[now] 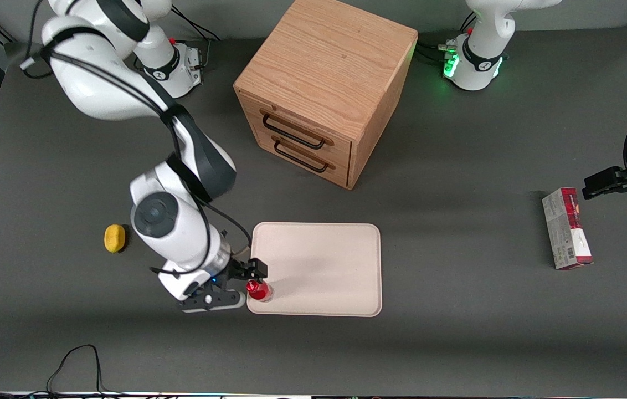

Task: Place coke bottle on tray

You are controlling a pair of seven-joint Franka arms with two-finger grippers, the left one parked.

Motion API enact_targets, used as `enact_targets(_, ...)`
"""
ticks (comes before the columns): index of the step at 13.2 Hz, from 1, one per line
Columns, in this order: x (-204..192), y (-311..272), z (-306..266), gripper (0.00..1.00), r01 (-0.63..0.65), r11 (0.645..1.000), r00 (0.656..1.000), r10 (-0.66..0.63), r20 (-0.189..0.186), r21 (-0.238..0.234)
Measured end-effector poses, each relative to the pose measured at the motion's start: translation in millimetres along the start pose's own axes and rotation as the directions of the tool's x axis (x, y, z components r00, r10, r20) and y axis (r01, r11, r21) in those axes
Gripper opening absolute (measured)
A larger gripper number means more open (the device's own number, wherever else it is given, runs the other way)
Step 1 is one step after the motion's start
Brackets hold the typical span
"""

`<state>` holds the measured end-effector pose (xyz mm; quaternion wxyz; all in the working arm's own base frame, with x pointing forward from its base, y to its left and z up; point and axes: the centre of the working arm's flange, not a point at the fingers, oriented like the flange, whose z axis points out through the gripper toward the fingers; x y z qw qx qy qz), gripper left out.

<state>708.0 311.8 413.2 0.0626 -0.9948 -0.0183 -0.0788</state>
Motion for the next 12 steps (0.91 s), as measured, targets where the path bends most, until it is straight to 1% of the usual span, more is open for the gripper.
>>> enact_targets(2, -12.9, 31.6, -50.7, 1.0, -0.005, 1.0, 1.0, 0.005, 0.016, 0.0)
enact_targets(4, -34.2, 97.9, -104.3, 1.0, -0.003, 1.0, 0.998, 0.003, 0.057, -0.011)
enact_targets(5, -49.2, 136.0, -131.4, 1.0, -0.015, 1.0, 0.997, 0.017, 0.079, -0.025)
enact_targets(7, -88.4, 195.8, -178.4, 1.0, -0.065, 0.996, 0.991, 0.071, 0.113, -0.053)
enact_targets(8, -110.6, 214.0, -195.6, 1.0, -0.089, 0.994, 0.988, 0.096, 0.124, -0.061)
enact_targets(10, -151.6, 230.6, -220.5, 1.0, -0.111, 0.991, 0.984, 0.119, 0.134, -0.072)
enact_targets(11, -166.5, 233.0, -230.3, 1.0, -0.105, 0.99, 0.982, 0.118, 0.147, -0.091)
enact_targets(12, -174.4, 233.9, -238.7, 1.0, -0.101, 0.989, 0.981, 0.116, 0.153, -0.104)
